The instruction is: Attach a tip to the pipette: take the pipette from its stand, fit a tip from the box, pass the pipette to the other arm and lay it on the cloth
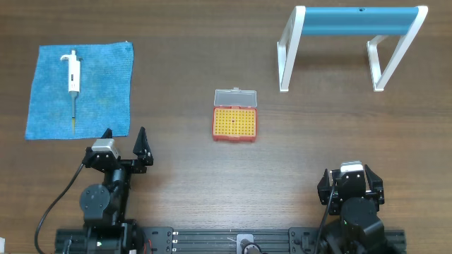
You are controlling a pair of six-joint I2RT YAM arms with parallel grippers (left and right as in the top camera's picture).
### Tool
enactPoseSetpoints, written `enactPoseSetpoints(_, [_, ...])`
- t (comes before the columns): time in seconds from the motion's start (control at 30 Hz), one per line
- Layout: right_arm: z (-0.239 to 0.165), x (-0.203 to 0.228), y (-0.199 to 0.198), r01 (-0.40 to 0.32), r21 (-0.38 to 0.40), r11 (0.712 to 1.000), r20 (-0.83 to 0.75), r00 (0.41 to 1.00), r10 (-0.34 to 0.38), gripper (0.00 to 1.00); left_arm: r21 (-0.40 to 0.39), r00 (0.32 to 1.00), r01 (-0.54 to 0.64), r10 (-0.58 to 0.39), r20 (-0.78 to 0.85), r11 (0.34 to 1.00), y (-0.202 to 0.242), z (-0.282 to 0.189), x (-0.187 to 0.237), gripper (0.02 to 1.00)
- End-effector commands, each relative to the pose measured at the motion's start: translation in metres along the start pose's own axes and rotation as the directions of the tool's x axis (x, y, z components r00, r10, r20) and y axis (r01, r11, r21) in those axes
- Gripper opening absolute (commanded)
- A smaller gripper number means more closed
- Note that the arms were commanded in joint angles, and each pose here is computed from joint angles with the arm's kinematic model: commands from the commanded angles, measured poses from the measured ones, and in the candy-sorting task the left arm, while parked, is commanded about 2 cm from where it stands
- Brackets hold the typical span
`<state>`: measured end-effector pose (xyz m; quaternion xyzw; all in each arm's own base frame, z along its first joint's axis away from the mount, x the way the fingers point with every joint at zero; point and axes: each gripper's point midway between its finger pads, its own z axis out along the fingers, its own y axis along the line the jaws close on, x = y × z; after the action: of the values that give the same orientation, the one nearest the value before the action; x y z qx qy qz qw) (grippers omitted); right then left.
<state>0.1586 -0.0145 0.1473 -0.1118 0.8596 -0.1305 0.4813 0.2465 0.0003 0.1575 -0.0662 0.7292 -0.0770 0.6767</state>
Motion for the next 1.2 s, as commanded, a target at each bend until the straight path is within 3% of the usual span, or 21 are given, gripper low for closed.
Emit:
enactPoseSetpoints(0.03, [0.0,-0.001,-0.002,0.001,0.011,1.0,0.006,1.0,-0.002,0.869,-0.014,1.0,-0.017,0.017,0.001,1.0,0.002,0.0,0.0,0.858])
enactPoseSetpoints(0.13, [0.0,0.004,-0.015,-0.061,0.078,0.995,-0.019,0.998,0.063,0.871,-0.014,1.0,-0.017,0.017,0.002,1.0,0.002,0.0,0.0,0.855])
enactPoseSetpoints(0.2, [0.003,-0.027,-0.022,-0.203,0.074,0.976,0.111,0.975,0.194,0.871,-0.014,1.0,-0.017,0.017,0.002,1.0,0.002,0.0,0.0,0.855])
enactPoseSetpoints(0.27, [0.012,-0.073,-0.032,-0.298,0.023,0.954,0.345,0.898,0.272,0.869,-0.014,1.0,-0.017,0.017,0.002,1.0,0.002,0.0,0.0,0.855])
enactPoseSetpoints(0.47, [0.055,-0.075,-0.015,-0.278,-0.039,0.96,0.524,0.812,0.256,0.869,-0.014,1.0,-0.017,0.017,0.002,1.0,0.002,0.0,0.0,0.855])
enactPoseSetpoints(0.6, [0.064,-0.065,0.009,-0.237,-0.109,0.965,0.474,0.841,0.26,0.869,-0.014,1.0,-0.017,0.017,0.002,1.0,0.002,0.0,0.0,0.855])
enactPoseSetpoints(0.67, [0.067,-0.06,0.011,-0.213,-0.097,0.972,0.454,0.86,0.234,0.871,-0.014,1.0,-0.017,0.017,0.002,1.0,0.002,0.0,0.0,0.858])
enactPoseSetpoints(1.2, [0.067,-0.06,0.012,-0.214,-0.105,0.971,0.457,0.857,0.238,0.869,-0.014,1.0,-0.017,0.017,0.001,1.0,0.002,0.0,0.0,0.855])
